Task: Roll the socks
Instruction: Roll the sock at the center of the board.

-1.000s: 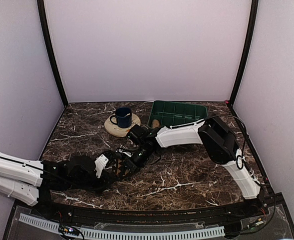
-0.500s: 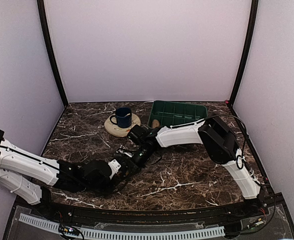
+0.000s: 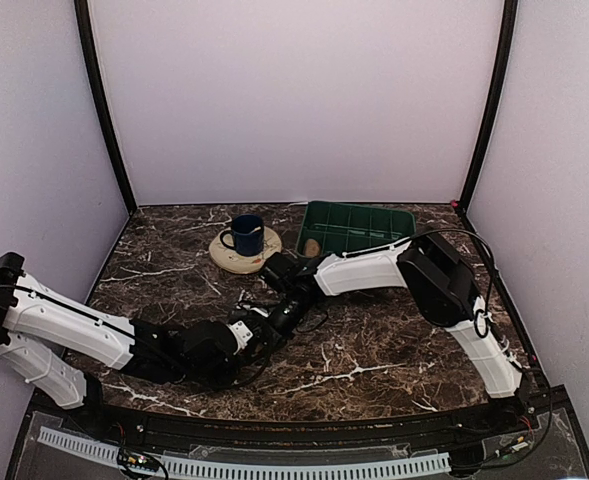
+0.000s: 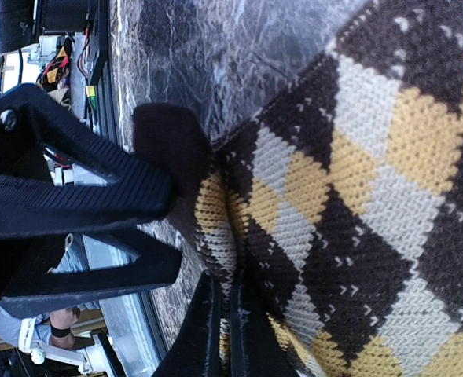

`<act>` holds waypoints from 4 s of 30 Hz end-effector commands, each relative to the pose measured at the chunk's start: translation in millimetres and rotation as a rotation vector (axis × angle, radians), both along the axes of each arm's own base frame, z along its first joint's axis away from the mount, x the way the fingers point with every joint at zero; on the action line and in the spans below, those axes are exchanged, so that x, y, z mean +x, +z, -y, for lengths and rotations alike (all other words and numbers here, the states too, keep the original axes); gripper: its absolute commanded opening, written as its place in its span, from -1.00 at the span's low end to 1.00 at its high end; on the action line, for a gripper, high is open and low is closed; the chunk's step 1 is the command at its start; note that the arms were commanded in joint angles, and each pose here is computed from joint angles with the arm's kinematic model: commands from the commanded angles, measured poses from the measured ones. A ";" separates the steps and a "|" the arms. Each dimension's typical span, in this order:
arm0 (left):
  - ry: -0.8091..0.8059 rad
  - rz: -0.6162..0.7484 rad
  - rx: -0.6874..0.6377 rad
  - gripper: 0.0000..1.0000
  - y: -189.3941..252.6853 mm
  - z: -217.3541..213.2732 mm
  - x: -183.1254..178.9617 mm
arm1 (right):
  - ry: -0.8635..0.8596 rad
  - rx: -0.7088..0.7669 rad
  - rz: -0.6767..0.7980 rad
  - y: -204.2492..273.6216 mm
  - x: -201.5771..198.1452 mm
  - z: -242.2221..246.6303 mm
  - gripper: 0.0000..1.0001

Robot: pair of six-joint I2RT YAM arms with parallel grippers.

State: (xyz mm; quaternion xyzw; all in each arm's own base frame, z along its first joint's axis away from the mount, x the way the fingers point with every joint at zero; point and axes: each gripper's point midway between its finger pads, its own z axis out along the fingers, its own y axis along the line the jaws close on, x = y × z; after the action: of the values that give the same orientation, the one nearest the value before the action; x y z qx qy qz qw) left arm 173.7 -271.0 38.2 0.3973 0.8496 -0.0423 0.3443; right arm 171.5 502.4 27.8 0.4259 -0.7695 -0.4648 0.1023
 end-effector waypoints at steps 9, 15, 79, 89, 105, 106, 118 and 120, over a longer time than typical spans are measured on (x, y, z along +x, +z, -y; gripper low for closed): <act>-0.043 -0.044 0.030 -0.33 -6.1 4.7 -7.6 | -0.003 -0.011 -0.009 6.8 0.6 15.0 -1.00; -0.068 -0.070 0.038 -0.35 -11.5 8.1 -11.8 | 0.000 -0.007 -0.012 7.5 -0.4 15.5 -1.00; -0.264 -0.542 0.078 -1.00 -41.6 40.7 -39.8 | -0.188 0.078 -0.074 31.8 34.7 54.7 -0.55; -0.270 -0.650 0.064 -1.00 -42.3 44.2 -43.8 | -0.258 0.092 -0.005 35.9 48.7 69.6 -0.52; -0.293 -0.888 -0.023 -1.00 -34.6 43.3 -47.6 | -0.406 0.073 0.187 27.4 58.9 107.4 -0.52; -0.293 -0.908 -0.026 -1.00 -34.7 42.9 -48.1 | -0.413 0.070 0.204 26.8 58.7 110.3 -0.52; -0.278 -1.080 -0.096 -1.00 -28.6 40.5 -44.9 | -0.425 0.111 0.548 39.7 44.7 129.9 -0.52; -0.274 -1.088 -0.096 -1.00 -28.7 40.4 -41.8 | -0.412 0.115 0.609 42.9 39.9 129.9 -0.52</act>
State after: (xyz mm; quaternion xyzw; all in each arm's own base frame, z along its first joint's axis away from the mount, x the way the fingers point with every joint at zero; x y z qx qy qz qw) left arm 150.2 -336.4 23.6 0.4261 0.8316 -0.3509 -0.0607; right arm 207.0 366.6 54.3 0.3444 -0.8312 -0.4030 -0.1675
